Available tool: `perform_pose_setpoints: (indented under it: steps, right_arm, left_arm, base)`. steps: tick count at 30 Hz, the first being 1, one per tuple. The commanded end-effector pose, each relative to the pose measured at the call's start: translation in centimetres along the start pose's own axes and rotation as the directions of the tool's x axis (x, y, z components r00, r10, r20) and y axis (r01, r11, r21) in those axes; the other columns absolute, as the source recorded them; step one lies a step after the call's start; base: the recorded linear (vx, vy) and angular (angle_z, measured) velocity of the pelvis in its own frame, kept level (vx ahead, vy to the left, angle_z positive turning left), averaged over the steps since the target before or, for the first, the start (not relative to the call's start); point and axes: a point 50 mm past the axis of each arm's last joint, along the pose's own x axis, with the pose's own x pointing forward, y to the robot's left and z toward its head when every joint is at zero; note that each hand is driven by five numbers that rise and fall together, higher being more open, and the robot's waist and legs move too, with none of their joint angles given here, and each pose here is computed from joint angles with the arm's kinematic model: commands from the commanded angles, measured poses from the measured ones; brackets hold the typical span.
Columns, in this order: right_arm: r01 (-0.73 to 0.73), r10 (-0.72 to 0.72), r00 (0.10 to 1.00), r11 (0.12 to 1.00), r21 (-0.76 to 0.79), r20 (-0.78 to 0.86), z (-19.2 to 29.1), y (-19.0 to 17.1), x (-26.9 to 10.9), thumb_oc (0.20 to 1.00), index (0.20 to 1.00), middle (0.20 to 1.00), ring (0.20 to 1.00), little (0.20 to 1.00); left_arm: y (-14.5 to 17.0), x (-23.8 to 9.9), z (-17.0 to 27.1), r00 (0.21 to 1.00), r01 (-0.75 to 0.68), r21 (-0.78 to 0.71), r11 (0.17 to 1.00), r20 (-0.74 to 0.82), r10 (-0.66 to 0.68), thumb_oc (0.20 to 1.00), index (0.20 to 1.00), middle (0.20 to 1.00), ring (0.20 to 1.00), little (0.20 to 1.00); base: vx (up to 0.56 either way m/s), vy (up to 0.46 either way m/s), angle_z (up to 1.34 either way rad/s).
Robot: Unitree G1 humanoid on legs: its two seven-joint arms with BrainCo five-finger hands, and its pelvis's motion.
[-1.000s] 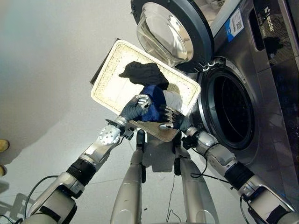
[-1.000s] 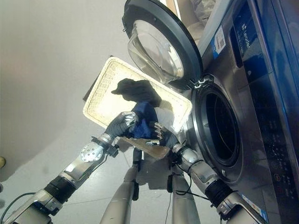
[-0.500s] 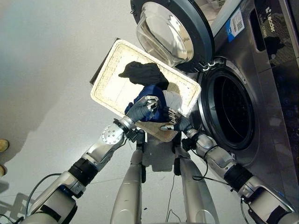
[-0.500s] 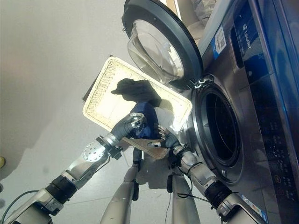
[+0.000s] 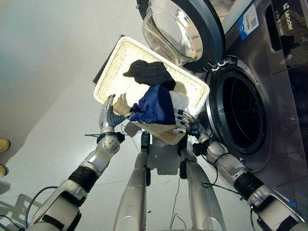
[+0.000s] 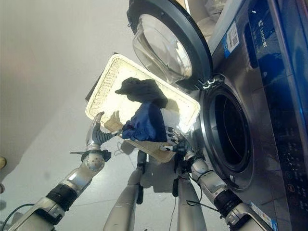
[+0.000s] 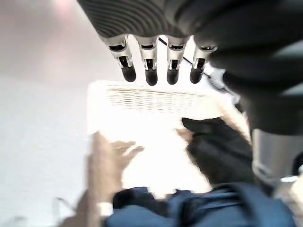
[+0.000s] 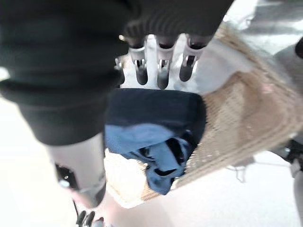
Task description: Put the clothes into the washing machine.
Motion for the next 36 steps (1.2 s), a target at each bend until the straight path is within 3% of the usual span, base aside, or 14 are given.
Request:
perform_pose_setpoints:
  steps: [1,14,27,28,29,30,36]
  right_arm:
    - [-0.058,0.057,0.994,0.998,0.011,0.093,1.5,1.1,0.0,1.000,1.000,1.000,1.000,1.000]
    - [-0.106,0.107,0.989,0.994,-0.017,0.104,2.7,2.1,1.2,1.000,1.000,1.000,1.000,1.000]
    - [-0.132,0.130,0.981,0.991,0.008,0.145,3.6,3.1,1.8,1.000,1.000,1.000,1.000,1.000]
    - [-0.136,0.133,0.980,0.991,0.010,0.148,3.6,3.2,1.8,1.000,1.000,1.000,1.000,1.000]
    - [-0.148,0.144,0.977,0.989,0.013,0.154,3.7,3.5,1.7,1.000,1.000,1.000,1.000,1.000]
    - [-0.153,0.149,0.976,0.988,0.015,0.158,3.7,3.6,1.7,1.000,1.000,1.000,1.000,1.000]
    - [-0.168,0.163,0.973,0.986,0.017,0.165,3.8,3.8,1.6,1.000,1.000,1.000,1.000,1.000]
  left_arm:
    - [0.4,0.8,0.4,0.998,-0.061,0.062,0.996,0.007,0.061,1.000,1.000,1.000,1.000,1.000]
    - [0.7,4.7,0.9,0.994,0.057,0.168,0.984,-0.102,-0.041,1.000,1.000,1.000,1.000,1.000]
    - [1.2,6.6,0.7,0.962,0.194,0.224,0.955,-0.233,-0.141,1.000,1.000,1.000,1.000,1.000]
    - [1.3,6.6,0.7,0.959,0.206,0.230,0.951,-0.239,-0.150,0.890,0.890,0.890,0.890,0.890]
    - [1.2,6.6,0.4,0.950,0.242,0.255,0.936,-0.256,-0.176,0.297,0.297,0.297,0.297,0.297]
    - [1.1,6.6,0.3,0.946,0.260,0.264,0.929,-0.263,-0.190,0.200,0.200,0.200,0.200,0.200]
    - [1.0,6.6,0.2,0.938,0.297,0.332,0.895,-0.277,-0.208,0.200,0.200,0.200,0.200,0.200]
  base:
    - [0.03,0.063,-0.09]
    - [0.02,0.070,-0.16]
    - [0.00,0.016,-0.09]
    - [-0.01,0.007,-0.04]
    - [0.00,0.000,0.00]
    - [0.00,0.000,0.00]
    - [-0.01,0.004,-0.02]
